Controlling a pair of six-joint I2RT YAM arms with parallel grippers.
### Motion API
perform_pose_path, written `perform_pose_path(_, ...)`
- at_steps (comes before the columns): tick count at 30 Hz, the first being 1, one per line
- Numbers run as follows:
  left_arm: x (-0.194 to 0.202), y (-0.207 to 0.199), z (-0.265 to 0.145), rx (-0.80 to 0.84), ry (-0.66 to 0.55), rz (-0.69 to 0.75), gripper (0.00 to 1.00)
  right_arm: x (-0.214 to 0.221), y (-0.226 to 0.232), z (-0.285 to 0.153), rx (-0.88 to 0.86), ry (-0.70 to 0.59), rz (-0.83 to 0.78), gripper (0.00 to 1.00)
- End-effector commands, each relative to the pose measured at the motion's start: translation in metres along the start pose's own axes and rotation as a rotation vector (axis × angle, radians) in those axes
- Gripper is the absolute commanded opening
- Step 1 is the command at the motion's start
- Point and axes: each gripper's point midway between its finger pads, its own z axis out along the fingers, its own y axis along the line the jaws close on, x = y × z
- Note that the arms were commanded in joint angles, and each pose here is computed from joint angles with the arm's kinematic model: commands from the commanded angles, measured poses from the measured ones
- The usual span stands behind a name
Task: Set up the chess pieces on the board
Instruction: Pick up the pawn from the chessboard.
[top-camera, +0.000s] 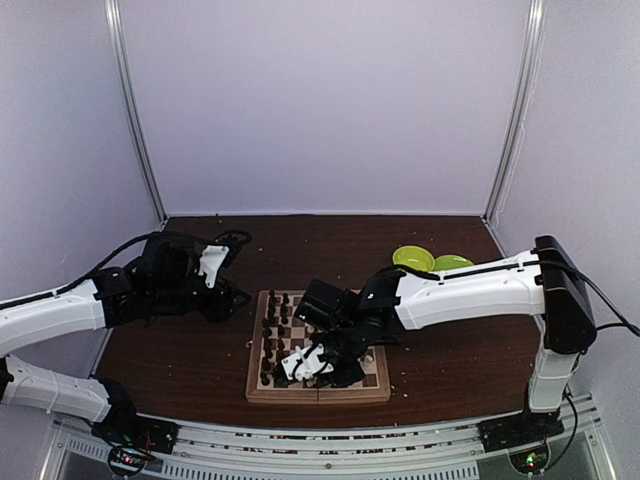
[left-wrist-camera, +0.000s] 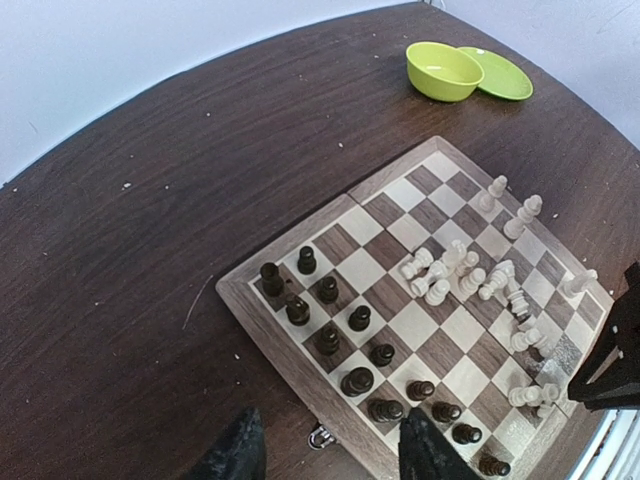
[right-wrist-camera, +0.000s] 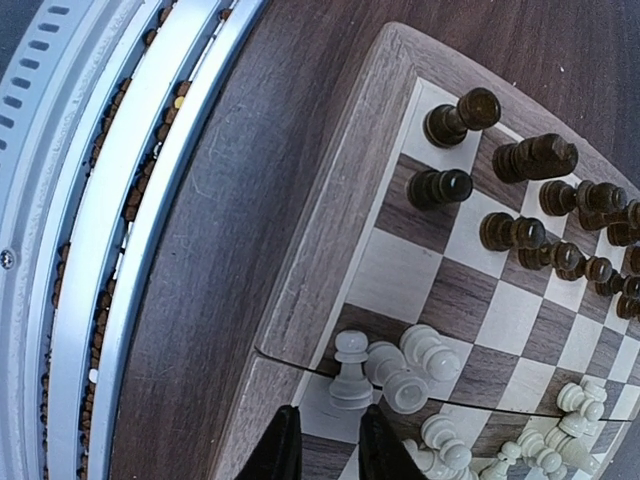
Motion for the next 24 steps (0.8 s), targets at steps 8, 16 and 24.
perform_pose_path(8,-0.009,-0.001,0.000,0.006,-0.052,-0.010,0.47,-0.006,-0.002,0.001,-0.007,-0.002,-0.014,0.20)
perform_pose_path(16,-0.005,-0.002,0.004,0.010,-0.040,-0.009,0.47,-0.001,-0.007,0.010,0.010,0.024,-0.008,0.20)
perform_pose_path(24,-0.003,-0.003,0.007,0.017,-0.033,-0.008,0.47,0.005,-0.011,0.019,0.033,0.054,0.006,0.21)
